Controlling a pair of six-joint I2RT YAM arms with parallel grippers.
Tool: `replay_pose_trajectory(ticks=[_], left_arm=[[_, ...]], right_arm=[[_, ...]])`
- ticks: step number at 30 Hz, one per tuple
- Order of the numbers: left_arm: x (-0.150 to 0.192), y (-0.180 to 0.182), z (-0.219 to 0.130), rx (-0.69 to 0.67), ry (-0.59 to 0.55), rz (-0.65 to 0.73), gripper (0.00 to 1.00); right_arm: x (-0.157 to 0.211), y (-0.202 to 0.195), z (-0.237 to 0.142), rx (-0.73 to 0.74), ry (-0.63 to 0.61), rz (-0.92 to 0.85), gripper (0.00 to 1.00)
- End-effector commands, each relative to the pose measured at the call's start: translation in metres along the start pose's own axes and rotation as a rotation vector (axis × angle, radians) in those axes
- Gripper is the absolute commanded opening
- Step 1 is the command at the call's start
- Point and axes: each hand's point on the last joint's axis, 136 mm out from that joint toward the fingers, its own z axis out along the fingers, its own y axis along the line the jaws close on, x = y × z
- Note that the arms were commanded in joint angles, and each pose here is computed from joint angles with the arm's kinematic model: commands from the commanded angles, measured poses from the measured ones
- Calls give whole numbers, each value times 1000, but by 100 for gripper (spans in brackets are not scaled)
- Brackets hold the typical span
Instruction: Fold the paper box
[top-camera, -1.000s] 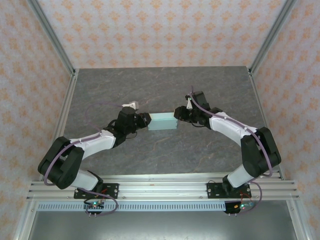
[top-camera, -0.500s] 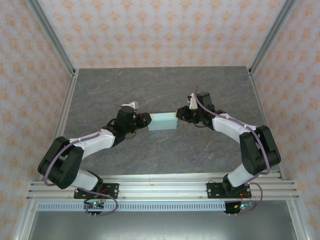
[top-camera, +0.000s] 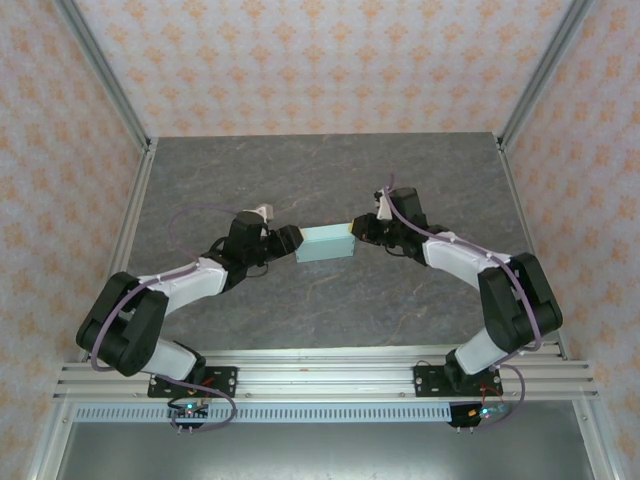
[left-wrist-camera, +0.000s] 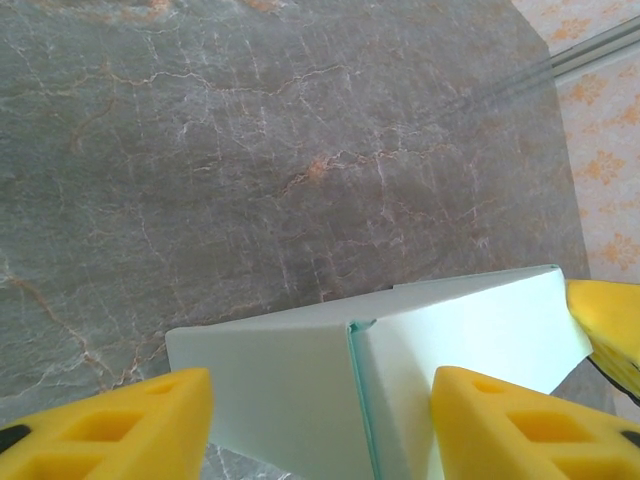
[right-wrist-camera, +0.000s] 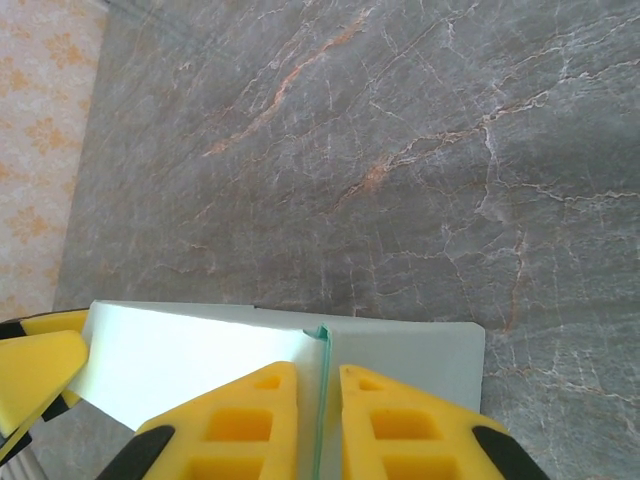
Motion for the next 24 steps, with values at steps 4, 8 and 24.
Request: replay_pose_trajectory(ticks=[4,8,24], left_arm=[[40,29,-5,-117,167,-13,63],[35,18,-9,-84,165,0,65],[37,10,-22,-34,147,-14,52]], right_arm=[[103,-90,-3,399,300,107,13],[100,-85,-2,399,292,98,13],[95,-77,-5,402,264,82,13]])
